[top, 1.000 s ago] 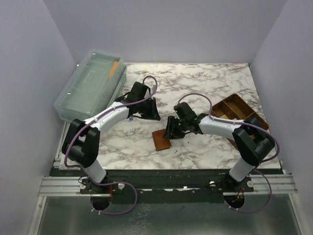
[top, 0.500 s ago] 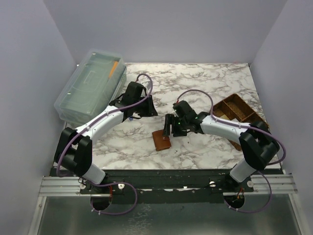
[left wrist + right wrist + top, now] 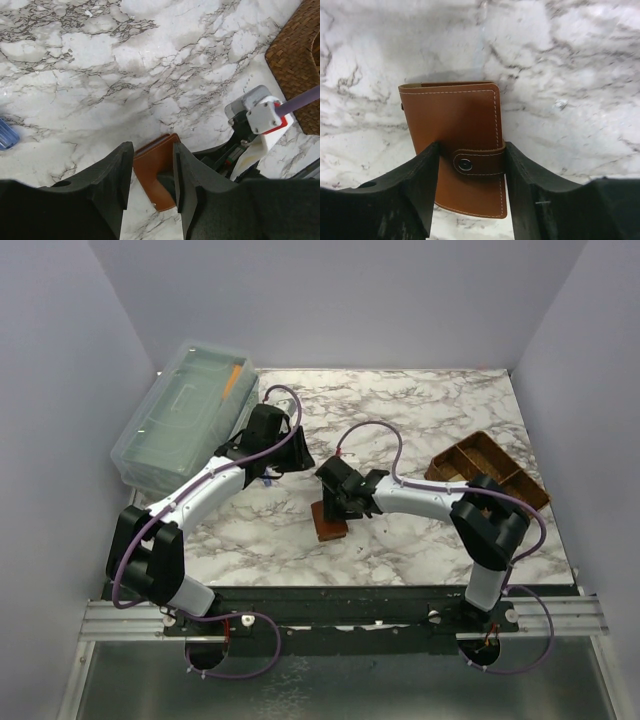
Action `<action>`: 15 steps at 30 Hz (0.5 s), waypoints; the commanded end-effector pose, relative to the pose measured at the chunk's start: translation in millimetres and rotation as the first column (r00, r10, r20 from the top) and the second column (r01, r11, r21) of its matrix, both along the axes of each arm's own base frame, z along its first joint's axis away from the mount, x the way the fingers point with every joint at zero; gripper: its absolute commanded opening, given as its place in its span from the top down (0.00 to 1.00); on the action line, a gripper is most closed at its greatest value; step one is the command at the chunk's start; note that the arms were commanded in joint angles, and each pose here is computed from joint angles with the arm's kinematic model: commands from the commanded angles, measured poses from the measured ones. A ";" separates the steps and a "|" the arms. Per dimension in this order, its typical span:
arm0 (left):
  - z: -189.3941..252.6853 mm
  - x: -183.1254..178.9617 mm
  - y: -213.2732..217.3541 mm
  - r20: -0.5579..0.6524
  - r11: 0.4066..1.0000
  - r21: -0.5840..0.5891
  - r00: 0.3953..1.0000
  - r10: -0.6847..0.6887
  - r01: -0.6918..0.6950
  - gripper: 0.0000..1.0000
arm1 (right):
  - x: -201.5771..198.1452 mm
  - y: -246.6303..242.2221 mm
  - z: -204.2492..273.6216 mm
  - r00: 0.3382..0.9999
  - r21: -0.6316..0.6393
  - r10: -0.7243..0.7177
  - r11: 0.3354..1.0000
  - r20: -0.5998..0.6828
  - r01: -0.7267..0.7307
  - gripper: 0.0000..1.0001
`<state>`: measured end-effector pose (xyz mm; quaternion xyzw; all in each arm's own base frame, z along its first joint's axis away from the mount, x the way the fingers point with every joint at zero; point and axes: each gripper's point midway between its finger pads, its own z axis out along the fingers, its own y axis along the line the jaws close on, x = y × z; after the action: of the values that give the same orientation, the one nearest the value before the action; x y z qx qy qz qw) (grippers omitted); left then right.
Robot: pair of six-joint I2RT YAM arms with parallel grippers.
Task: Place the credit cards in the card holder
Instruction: Move the card holder to the center of the board.
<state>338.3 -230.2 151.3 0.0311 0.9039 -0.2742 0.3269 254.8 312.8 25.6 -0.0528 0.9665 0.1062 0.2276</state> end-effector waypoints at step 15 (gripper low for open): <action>9.9 -3.3 1.1 0.044 0.999 -0.025 0.998 -0.033 0.035 0.47 | 168.5 -153.7 35.6 0.951 -0.105 -0.214 0.965 0.223 0.241 0.36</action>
<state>339.8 -226.2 148.9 0.0272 0.9046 -0.2709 0.3281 413.5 158.7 39.7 0.0967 0.9421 0.0365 0.3189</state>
